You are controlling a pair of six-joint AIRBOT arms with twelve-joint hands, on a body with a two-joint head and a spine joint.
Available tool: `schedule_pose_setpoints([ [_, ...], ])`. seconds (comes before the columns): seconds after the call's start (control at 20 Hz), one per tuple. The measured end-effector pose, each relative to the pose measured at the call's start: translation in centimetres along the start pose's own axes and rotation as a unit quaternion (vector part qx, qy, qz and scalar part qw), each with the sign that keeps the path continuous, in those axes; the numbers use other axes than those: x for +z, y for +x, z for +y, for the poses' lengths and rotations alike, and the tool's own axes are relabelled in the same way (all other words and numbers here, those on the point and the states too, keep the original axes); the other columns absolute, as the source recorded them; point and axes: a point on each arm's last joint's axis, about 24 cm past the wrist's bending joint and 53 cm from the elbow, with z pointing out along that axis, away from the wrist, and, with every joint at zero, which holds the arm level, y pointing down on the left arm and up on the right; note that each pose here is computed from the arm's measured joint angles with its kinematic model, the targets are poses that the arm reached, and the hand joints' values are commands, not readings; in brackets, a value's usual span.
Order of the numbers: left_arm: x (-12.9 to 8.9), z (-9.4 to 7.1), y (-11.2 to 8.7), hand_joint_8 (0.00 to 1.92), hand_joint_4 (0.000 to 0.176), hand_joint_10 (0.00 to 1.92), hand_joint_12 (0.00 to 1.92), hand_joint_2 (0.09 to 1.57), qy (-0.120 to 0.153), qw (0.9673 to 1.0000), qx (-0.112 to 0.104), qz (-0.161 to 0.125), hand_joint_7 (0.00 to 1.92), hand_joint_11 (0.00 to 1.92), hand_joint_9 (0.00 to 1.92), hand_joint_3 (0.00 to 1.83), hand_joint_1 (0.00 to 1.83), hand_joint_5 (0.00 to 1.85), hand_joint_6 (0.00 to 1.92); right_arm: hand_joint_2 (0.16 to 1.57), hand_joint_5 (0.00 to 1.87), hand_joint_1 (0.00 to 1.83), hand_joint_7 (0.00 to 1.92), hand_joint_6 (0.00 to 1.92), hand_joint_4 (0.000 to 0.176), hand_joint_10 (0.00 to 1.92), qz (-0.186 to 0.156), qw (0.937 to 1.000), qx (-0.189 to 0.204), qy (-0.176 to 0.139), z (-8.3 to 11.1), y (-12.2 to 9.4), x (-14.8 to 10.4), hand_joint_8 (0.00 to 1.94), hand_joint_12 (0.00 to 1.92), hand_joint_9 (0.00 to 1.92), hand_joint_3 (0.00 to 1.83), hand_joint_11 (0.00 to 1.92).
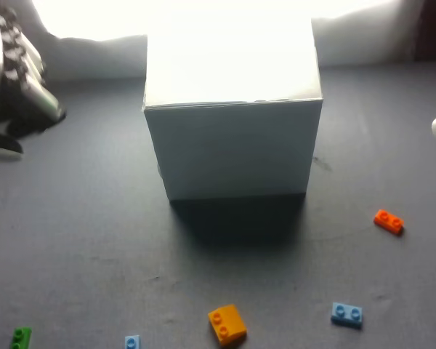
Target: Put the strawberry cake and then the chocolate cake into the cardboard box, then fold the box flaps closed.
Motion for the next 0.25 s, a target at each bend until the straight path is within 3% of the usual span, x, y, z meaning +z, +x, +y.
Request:
schedule_pose_setpoints([
  [0.1,-0.02,0.62,-0.39,1.43,0.160,1.77,1.92,1.20,-0.005,1.0000,-0.004,-0.004,1.03,0.82,0.99,0.33,0.77,0.59,1.67,1.53,0.93,0.01,1.10,1.74,0.000,1.92,0.001,1.0000,0.000,-0.002,0.16,0.15,0.00,1.77,1.92,1.08,0.00,1.04],
  [0.2,-0.06,0.93,-0.48,1.42,0.123,1.78,1.92,1.20,-0.008,0.9999,-0.010,-0.005,1.04,0.84,1.00,0.35,0.79,0.59,1.68,1.50,0.92,0.12,1.07,1.72,0.000,1.92,0.001,1.0000,-0.001,-0.002,0.15,0.14,-0.01,1.76,1.92,1.05,0.00,0.94],
  [0.25,-0.08,0.93,-0.49,1.44,0.121,1.78,1.92,1.18,-0.008,0.9999,-0.011,-0.005,1.04,0.87,1.00,0.42,0.78,0.58,1.71,1.49,0.93,0.14,1.07,1.72,0.000,1.92,0.003,0.9999,-0.008,-0.005,0.33,0.21,-0.01,1.79,1.92,1.05,0.00,0.94],
])
